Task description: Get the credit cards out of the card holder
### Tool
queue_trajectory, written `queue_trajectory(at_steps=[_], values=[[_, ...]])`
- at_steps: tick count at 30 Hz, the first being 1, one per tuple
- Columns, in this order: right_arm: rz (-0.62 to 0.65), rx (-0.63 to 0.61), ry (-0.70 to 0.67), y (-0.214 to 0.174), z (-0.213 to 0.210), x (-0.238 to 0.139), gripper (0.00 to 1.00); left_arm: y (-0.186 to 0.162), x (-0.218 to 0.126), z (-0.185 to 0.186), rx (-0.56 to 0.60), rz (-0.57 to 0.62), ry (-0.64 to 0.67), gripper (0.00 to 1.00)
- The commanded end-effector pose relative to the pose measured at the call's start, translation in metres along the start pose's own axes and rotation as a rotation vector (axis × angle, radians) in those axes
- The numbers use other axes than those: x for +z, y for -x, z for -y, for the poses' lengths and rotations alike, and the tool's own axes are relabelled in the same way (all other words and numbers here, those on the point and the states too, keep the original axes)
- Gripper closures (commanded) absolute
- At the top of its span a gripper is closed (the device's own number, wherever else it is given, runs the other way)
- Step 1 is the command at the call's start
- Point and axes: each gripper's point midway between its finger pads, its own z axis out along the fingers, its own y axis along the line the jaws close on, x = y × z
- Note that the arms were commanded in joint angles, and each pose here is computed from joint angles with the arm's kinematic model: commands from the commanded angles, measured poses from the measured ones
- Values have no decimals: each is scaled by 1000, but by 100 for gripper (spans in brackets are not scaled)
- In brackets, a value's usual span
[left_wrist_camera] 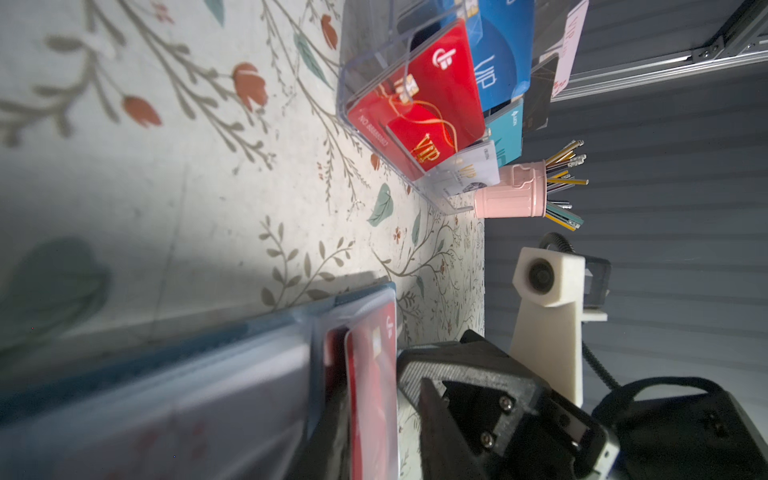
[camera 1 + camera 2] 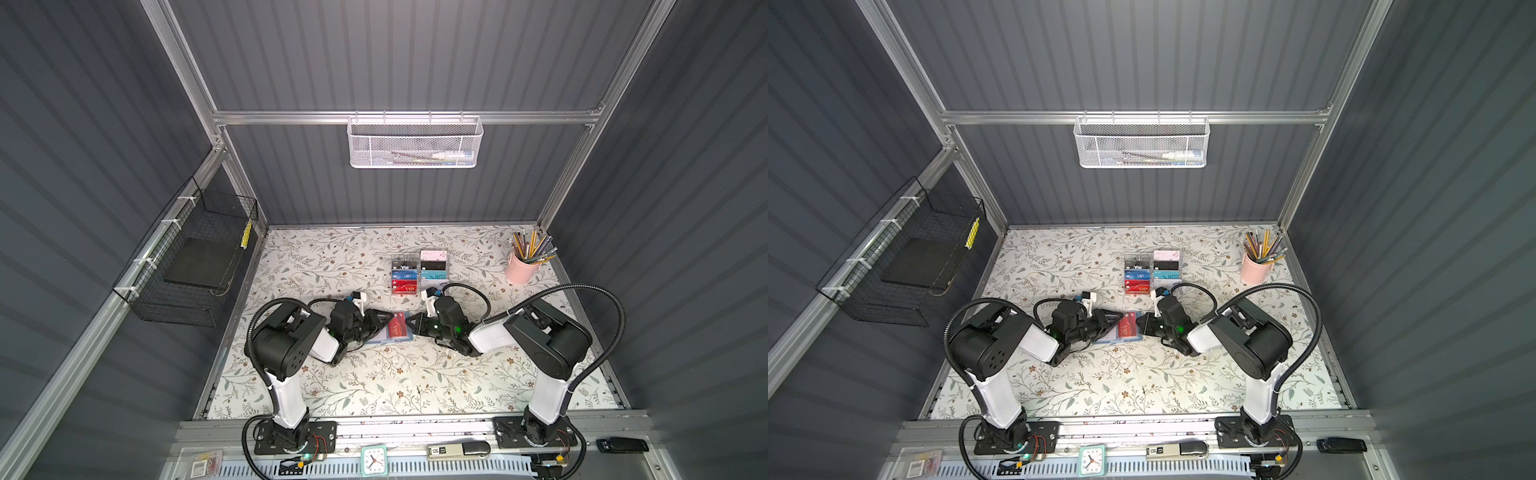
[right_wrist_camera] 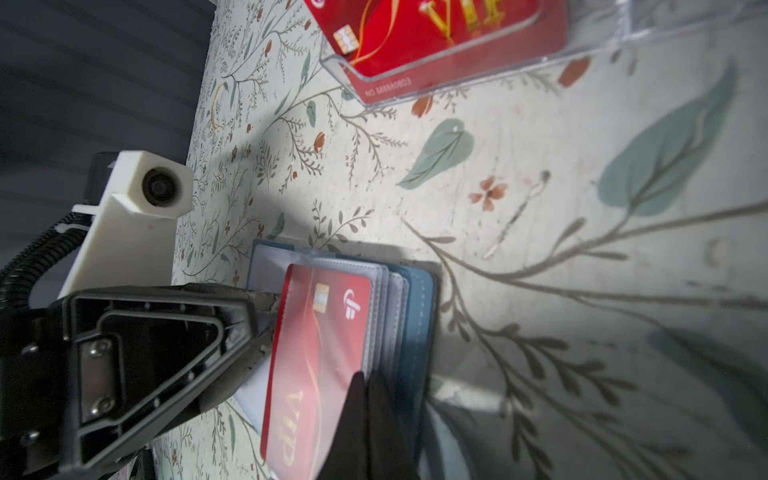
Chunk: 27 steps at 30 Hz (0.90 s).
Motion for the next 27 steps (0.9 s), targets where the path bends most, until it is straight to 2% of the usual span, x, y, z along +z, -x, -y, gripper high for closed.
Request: queue_trajectory(at_steps=[1,11,22,27], values=[[-156,59,-164,-52,52,0,100,-9,0,5,17,-32,-42,76],[-154,64,-164,-51,52,0,100,-11,-2,8,38,-36,-59,92],[-155,63,-166,-52,52,-1,96,-13,-4,7,44,-47,-57,100],[-156,64,-170,-53,54,-2,95,-14,-5,5,56,-56,-33,100]])
